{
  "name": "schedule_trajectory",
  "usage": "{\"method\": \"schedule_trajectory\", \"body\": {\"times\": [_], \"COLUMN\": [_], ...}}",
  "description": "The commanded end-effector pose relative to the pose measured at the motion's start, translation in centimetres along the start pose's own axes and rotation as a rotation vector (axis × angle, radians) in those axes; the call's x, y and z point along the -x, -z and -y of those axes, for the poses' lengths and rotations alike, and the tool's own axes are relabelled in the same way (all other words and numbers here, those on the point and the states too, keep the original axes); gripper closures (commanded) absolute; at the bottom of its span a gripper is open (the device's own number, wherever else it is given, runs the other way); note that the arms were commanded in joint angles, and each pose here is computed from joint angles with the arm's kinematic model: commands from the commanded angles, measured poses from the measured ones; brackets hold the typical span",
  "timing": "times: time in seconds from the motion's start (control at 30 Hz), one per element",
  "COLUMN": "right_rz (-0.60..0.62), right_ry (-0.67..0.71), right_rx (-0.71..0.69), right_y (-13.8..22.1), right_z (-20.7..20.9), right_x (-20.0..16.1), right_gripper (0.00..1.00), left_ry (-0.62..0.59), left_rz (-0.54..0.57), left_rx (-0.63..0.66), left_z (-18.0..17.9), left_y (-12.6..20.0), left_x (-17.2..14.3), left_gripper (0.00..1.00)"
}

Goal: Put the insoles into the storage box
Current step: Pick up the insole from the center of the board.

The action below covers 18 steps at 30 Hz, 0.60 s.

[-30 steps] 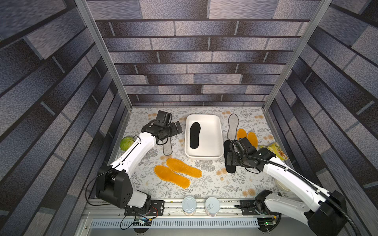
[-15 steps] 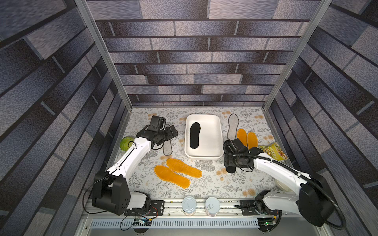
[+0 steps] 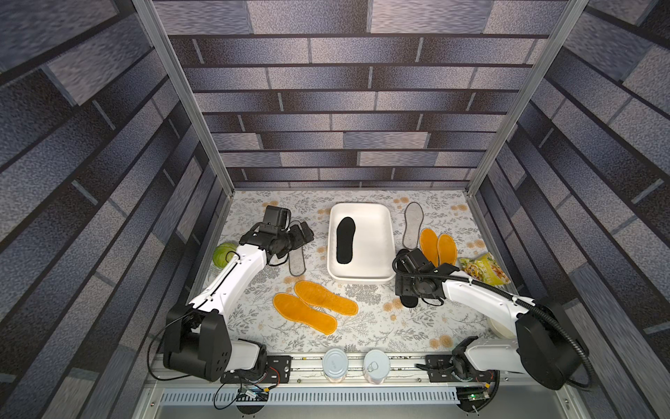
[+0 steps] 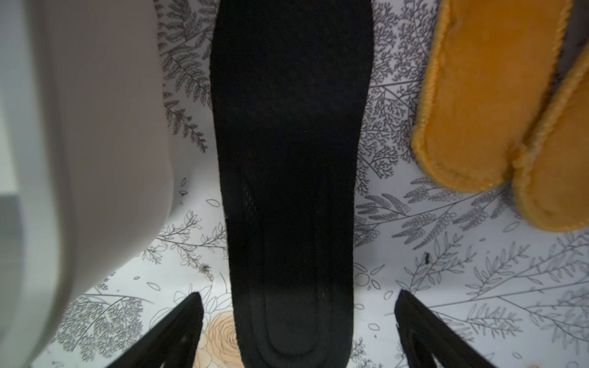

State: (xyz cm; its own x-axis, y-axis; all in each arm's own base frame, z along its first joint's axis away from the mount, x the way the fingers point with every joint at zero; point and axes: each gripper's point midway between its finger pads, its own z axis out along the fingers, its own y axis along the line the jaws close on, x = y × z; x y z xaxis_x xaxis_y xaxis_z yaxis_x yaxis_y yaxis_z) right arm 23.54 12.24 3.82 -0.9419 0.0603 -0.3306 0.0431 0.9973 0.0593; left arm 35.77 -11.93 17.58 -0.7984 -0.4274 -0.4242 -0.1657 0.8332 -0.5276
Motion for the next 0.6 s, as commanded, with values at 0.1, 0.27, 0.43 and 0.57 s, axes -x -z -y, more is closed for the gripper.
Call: {"method": "schedule_trajectory", "body": {"times": [0.1,0.27,0.43,0.57], "right_rz": [0.009,0.006,-0.011,-0.007], "right_ry": [-0.024,-0.022,-0.024,-0.03], "right_rx": [0.004,-0.034,-0.052,-0.064], "right_y": [-1.2,-1.5,-1.8,-1.9], "right_z": [0.0,0.8,1.3,1.7], "right_x": [0.0,-0.3,-1.0,-1.3], "right_gripper": [0.05,0.05,0.05,0.06], "left_ry": [0.019,0.022,0.029,0.037], "left_rz": [-0.004,-0.005,0.007,0.016], "left_rx": [-0.008,-0.011,-0.004,-0.002], "left_z": [-0.3,-0.2,-0.6,-0.8], "left_y": [0.0,0.1,0.4,0.7], "left_x": [-0.2,-0.1,0.2,0.2], "left_gripper": [0.0,0.0,0.0,0.0]}}
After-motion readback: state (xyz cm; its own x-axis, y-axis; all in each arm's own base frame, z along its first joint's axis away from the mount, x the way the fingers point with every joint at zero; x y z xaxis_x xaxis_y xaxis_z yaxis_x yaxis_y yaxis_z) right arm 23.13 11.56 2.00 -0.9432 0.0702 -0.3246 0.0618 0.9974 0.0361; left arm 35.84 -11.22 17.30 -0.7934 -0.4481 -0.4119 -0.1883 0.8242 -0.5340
